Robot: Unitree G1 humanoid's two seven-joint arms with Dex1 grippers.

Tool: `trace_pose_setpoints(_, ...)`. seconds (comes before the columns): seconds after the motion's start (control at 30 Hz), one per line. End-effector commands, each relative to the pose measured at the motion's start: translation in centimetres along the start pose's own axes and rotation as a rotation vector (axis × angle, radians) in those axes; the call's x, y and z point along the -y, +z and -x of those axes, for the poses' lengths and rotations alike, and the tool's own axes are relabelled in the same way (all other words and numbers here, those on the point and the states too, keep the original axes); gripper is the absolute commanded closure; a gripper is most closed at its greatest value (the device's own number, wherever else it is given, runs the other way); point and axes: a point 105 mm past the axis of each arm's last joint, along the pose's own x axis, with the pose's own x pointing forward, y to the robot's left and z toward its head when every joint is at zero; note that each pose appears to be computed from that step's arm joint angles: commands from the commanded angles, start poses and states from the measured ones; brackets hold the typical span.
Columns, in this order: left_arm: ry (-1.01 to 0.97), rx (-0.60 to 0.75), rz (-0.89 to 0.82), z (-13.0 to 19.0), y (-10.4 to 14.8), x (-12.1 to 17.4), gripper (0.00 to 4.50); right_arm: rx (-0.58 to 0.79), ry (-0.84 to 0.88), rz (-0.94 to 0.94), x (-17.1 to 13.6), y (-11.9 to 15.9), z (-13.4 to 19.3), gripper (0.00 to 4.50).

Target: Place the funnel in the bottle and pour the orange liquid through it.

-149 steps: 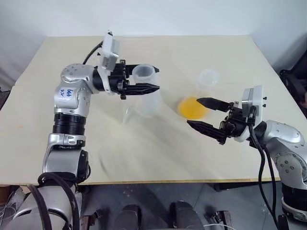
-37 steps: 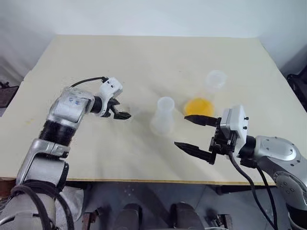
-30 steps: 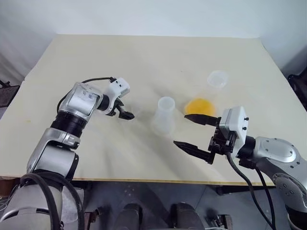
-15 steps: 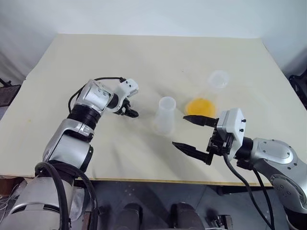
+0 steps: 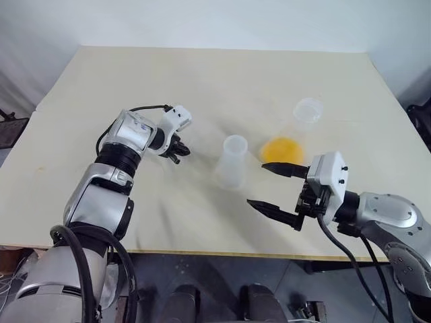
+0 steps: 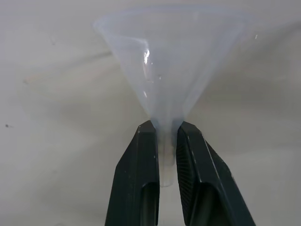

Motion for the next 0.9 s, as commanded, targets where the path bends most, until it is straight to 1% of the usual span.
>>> trace_pose_setpoints(0.03, 0.016, 0.142, -0.007, 1.9, 2.4, -0.7, 4.3, 0.018, -0.018, 0.055, 0.8, 0.8, 0.6, 0.0)
trace_pose_setpoints(0.07, 0.018, 0.246, 0.007, 2.8, 3.5, -1.0, 4.3, 0.026, -0.025, 0.053, 1.1, 0.9, 0.7, 0.0)
trace_pose_setpoints(0.1, 0.022, 0.32, 0.017, 3.5, 4.2, -1.3, 4.3, 0.032, -0.029, 0.052, 1.2, 1.0, 0.8, 0.0)
trace_pose_setpoints(0.27, 0.022, 0.607, -0.002, 7.2, 6.9, -1.6, 4.3, 0.103, -0.048, 0.035, 1.8, 2.3, 0.9, 0.0)
trace_pose_setpoints(0.33, -0.01, 0.731, -0.02, 8.7, 8.3, -0.9, 4.3, 0.133, -0.058, 0.028, 2.2, 3.0, 1.0, 0.0)
trace_pose_setpoints(0.5, -0.149, 0.94, -0.076, 10.7, 10.7, 1.7, 4.3, 0.166, -0.073, 0.018, 3.1, 4.1, 1.4, 0.0)
trace_pose_setpoints(0.57, -0.234, 1.046, -0.103, 11.5, 12.0, 3.2, 4.3, 0.183, -0.077, 0.01, 3.5, 4.6, 1.5, 0.0)
trace_pose_setpoints(0.63, -0.32, 1.124, -0.114, 11.9, 13.0, 4.5, 4.3, 0.188, -0.072, 0.007, 3.7, 4.8, 1.6, 0.0)
trace_pose_setpoints(0.7, -0.392, 1.167, -0.134, 12.0, 13.4, 5.6, 4.3, 0.187, -0.066, 0.005, 3.8, 4.9, 1.6, 0.0)
trace_pose_setpoints(0.77, -0.476, 1.195, -0.176, 11.9, 13.4, 6.9, 4.3, 0.18, -0.06, 0.008, 3.7, 4.8, 1.5, 0.0)
trace_pose_setpoints(0.9, -0.582, 1.188, -0.213, 11.2, 12.7, 8.5, 4.3, 0.172, -0.062, 0.016, 3.6, 4.8, 1.6, 0.0)
